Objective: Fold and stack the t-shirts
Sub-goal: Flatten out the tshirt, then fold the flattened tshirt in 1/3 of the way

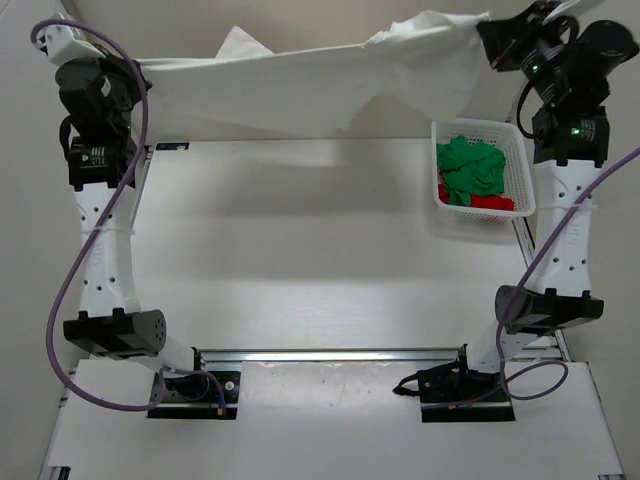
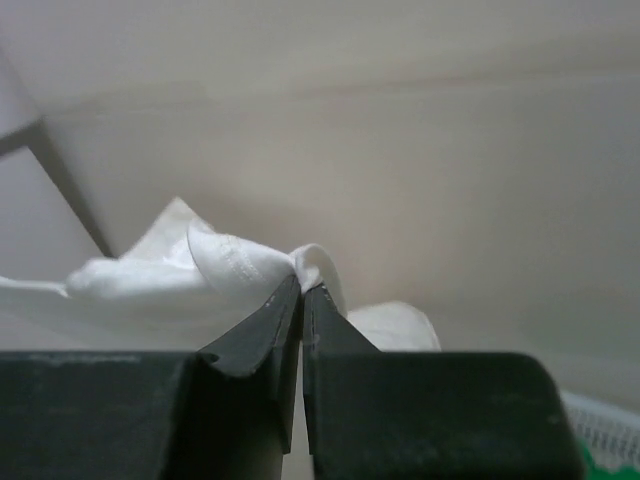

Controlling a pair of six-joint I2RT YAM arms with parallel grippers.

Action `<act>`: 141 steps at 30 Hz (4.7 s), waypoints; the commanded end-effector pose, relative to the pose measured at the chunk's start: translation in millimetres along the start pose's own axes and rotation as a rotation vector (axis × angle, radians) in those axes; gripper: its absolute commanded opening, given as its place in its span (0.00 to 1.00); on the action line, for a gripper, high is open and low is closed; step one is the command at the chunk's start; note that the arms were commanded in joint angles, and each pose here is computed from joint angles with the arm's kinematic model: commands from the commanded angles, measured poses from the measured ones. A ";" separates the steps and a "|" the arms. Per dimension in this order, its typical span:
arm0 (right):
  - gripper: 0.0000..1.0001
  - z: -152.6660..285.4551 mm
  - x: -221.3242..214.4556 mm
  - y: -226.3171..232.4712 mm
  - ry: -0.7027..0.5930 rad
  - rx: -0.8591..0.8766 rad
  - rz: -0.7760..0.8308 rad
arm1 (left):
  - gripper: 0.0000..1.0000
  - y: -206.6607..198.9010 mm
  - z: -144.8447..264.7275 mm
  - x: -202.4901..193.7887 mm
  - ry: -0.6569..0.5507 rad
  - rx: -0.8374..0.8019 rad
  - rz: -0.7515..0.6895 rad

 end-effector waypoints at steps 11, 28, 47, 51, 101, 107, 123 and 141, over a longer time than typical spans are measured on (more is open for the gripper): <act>0.00 152.1 -277.2 46.6 0.682 -0.134 -0.134 | 0.00 200.4 105.7 -164.4 0.226 0.422 -0.088; 0.00 324.2 -348.5 149.6 1.133 0.022 -0.361 | 0.00 261.7 215.3 -250.9 0.474 0.475 0.006; 0.00 160.4 -331.2 98.1 0.929 -0.026 -0.292 | 0.00 274.8 187.6 -249.0 0.422 0.532 0.154; 0.00 133.6 -346.1 81.2 0.929 -0.064 -0.323 | 0.00 284.6 181.2 -247.2 0.415 0.559 0.209; 0.38 184.9 -477.7 35.4 1.042 -0.370 -0.557 | 0.49 312.2 197.7 -337.7 0.658 0.600 0.450; 0.01 217.9 -485.9 40.4 1.100 -0.473 -0.580 | 0.48 323.8 206.5 -340.9 0.666 0.645 0.451; 0.38 310.1 -404.3 81.9 0.937 -0.493 -0.581 | 0.46 294.6 237.6 -323.3 0.672 0.536 0.396; 0.04 122.4 -461.7 157.7 1.323 0.028 0.009 | 0.45 144.0 239.4 -396.2 0.992 -0.051 0.010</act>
Point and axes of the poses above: each gripper's point midway between its finger pads, its own z axis back along the fingers, its own y axis along the line the jaws close on, x = y × z, the point moved 5 cm from there along z, back along the fingers, and after that the axes turned 15 degrees about z, right-handed, at the moved point
